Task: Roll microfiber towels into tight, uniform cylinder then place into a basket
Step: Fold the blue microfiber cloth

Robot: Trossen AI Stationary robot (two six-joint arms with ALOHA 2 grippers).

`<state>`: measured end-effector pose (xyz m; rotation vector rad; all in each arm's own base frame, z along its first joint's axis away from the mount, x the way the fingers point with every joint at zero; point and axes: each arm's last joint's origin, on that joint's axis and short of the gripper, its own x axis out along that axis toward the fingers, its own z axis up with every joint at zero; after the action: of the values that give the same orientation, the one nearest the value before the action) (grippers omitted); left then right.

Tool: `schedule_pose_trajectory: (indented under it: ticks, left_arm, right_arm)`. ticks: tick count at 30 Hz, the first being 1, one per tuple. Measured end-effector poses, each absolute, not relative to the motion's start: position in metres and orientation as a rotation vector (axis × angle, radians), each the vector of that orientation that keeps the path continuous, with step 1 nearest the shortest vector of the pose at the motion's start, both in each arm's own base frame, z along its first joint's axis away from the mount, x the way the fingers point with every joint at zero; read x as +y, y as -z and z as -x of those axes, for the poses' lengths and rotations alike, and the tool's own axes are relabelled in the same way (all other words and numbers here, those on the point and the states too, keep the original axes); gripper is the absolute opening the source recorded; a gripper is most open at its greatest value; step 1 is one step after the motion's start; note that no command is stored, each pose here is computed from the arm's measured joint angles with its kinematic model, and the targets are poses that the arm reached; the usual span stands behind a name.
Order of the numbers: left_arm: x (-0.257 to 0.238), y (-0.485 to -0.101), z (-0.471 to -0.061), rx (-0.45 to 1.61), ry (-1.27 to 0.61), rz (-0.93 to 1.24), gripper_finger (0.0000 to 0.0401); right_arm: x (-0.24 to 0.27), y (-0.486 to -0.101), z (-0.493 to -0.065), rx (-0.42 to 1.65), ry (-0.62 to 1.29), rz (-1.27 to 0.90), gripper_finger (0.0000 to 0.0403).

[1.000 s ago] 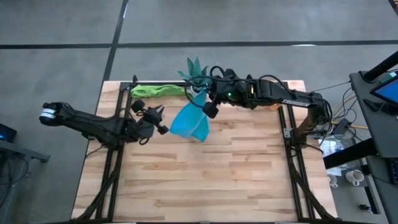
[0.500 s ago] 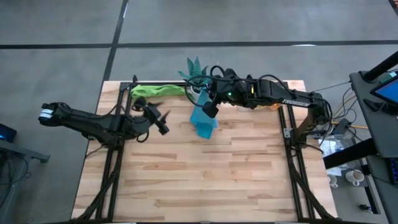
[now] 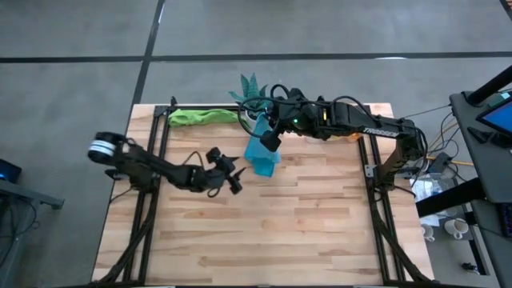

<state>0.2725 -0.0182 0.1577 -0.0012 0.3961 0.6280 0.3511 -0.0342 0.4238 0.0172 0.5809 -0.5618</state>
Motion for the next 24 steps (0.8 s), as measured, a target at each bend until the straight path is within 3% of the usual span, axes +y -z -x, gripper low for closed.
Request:
schedule_pose_trajectory:
  ticks: [8, 24]
  left_arm:
    - [-0.003, -0.154, -0.290, 0.210, -0.692, 0.134, 0.0203]
    - [0.020, -0.151, -0.291, 0.214, -0.627, 0.330, 0.0194]
  right_arm:
    - [-0.034, -0.424, -0.351, 0.582, 0.561, -0.017, 0.0009]
    - [-0.034, -0.424, -0.351, 0.583, 0.560, -0.014, 0.0009]
